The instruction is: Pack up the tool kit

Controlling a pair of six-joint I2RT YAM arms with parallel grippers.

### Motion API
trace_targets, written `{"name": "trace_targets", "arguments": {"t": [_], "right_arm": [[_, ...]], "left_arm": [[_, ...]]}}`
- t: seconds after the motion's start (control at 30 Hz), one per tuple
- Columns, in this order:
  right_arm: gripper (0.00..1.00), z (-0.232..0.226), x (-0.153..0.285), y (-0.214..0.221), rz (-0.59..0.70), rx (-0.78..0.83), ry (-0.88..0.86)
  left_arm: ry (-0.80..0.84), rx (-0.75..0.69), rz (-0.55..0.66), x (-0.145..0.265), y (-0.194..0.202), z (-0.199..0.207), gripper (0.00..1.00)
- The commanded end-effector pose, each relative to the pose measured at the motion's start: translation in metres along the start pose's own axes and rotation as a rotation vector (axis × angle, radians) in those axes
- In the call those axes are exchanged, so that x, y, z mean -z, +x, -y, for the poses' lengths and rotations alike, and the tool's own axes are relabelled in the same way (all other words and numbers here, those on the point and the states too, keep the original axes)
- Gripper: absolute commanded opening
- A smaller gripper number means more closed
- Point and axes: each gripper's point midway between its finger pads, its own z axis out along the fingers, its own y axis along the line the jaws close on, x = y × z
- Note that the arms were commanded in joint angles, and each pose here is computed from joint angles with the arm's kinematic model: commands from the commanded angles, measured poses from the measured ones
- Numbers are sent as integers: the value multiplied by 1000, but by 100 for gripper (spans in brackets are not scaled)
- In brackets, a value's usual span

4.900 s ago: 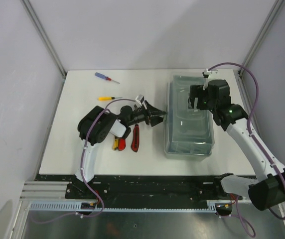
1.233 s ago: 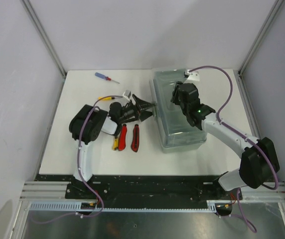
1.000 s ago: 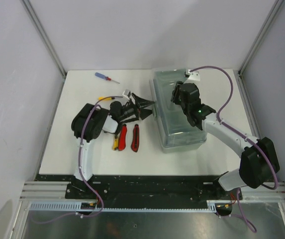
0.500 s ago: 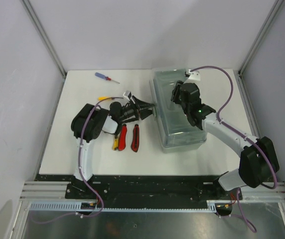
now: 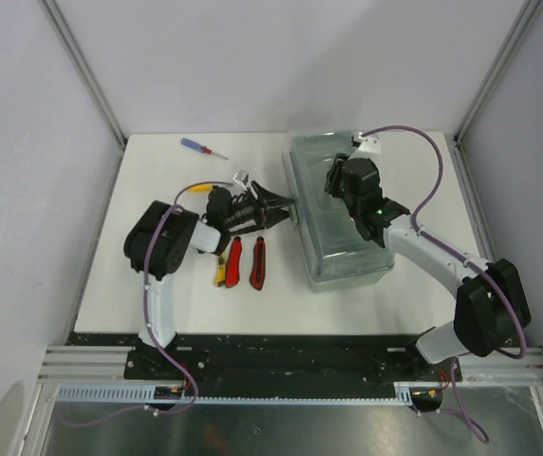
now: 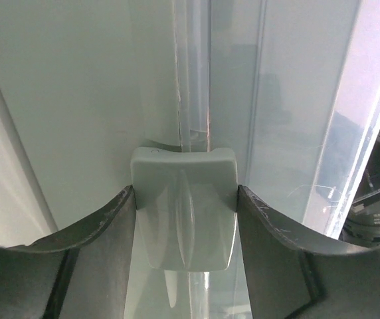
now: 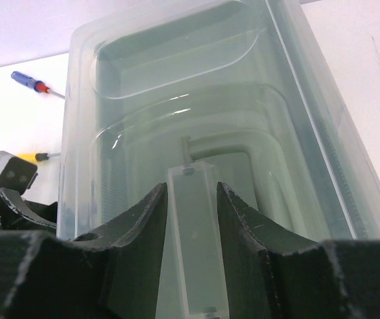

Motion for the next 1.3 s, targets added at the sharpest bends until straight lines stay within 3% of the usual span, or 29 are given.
{"name": "trace_targets", "arguments": {"t": [0.0,0.3,0.8,0.93,1.1,1.27], "right_arm": [[40,80,85,246,-900,226,158],[40,83,87,249,-908,235,176],[40,83,84,250,-905,227,179],[40,82,84,250,-903,224,174],[40,81,83,250,-902,223,172],[41,79,83,247,-892,214,168]], "left_arm": [[137,-327,-83,2,24,79,19],[71,-288,-97,0,23,70,10],[11,-329,-112,0,20,84,18],[38,-349,-109,2,22,95,28],[105,-327,-99,7,27,108,48],[268,-260,-65,17,31,134,53]]}}
